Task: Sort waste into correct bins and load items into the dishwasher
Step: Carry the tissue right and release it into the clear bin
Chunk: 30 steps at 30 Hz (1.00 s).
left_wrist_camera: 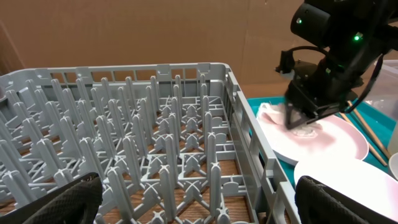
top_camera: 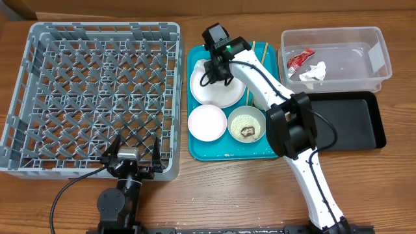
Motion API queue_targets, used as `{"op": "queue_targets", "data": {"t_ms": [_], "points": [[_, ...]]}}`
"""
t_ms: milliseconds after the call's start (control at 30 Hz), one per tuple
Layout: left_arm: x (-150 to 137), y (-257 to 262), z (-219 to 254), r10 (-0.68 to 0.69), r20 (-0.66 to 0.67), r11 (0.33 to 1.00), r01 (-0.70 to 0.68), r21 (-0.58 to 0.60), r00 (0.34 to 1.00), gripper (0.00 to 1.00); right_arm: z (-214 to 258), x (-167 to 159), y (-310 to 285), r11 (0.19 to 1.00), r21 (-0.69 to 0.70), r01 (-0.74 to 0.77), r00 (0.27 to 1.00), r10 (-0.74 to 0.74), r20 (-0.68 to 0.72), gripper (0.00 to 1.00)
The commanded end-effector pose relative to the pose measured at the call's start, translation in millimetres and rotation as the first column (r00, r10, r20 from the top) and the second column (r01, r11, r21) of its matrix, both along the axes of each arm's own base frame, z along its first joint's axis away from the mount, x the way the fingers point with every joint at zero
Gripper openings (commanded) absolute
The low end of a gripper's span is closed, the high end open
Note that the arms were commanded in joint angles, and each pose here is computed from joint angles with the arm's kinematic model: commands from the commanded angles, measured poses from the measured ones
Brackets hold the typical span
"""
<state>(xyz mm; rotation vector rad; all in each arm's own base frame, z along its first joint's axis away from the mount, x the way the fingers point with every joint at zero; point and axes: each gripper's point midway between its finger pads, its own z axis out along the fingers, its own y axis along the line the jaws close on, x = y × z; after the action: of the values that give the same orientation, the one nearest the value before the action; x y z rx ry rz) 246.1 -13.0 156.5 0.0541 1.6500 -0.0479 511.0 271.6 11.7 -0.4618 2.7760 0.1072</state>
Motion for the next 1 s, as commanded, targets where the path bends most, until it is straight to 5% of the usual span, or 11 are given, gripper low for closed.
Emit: {"op": "queue_targets", "data": {"t_ms": [0,167,333,500,600,833,900,967], "points": [[-0.3,-0.6,-0.4,-0.005,0.005,1.0,0.005,0.017,1.0,1.0,-22.5,-17.3,-3.4,1.0,-0.009,0.009,0.997,-0.01,-0.082,0.04],[-0.3,-0.6,-0.4,-0.005,0.005,1.0,0.005,0.017,1.0,1.0,10.0,-16.9,-3.3,0.999,0.01,0.031,0.996,-0.03,-0.081,0.04],[-0.3,-0.6,-0.4,-0.005,0.005,1.0,0.005,0.017,1.0,1.0,100.6,-14.2,-30.1,0.978,0.076,0.194,0.98,-0.191,-0.048,0.04],[-0.3,-0.6,-0.4,-0.005,0.005,1.0,0.005,0.017,1.0,1.0,199.2,-7.8,-131.0,0.893,0.115,0.435,0.896,-0.442,0.047,0.04],[-0.2,-0.6,-0.3,-0.005,0.006,1.0,0.005,0.017,1.0,1.0,201.9,-3.3,-218.9,0.781,0.099,0.617,0.783,-0.621,0.022,0.04],[-0.3,-0.6,-0.4,-0.005,0.005,1.0,0.005,0.017,1.0,1.0,135.0,-4.4,-298.2,0.666,0.037,0.745,0.665,-0.737,-0.123,0.06],[-0.3,-0.6,-0.4,-0.005,0.005,1.0,0.005,0.017,1.0,1.0,125.3,-6.4,-300.3,0.678,0.037,0.734,0.675,-0.722,-0.153,0.26],[-0.3,-0.6,-0.4,-0.005,0.005,1.0,0.005,0.017,1.0,1.0,125.1,-6.8,-295.0,0.711,0.061,0.7,0.709,-0.683,-0.176,0.68]]}}
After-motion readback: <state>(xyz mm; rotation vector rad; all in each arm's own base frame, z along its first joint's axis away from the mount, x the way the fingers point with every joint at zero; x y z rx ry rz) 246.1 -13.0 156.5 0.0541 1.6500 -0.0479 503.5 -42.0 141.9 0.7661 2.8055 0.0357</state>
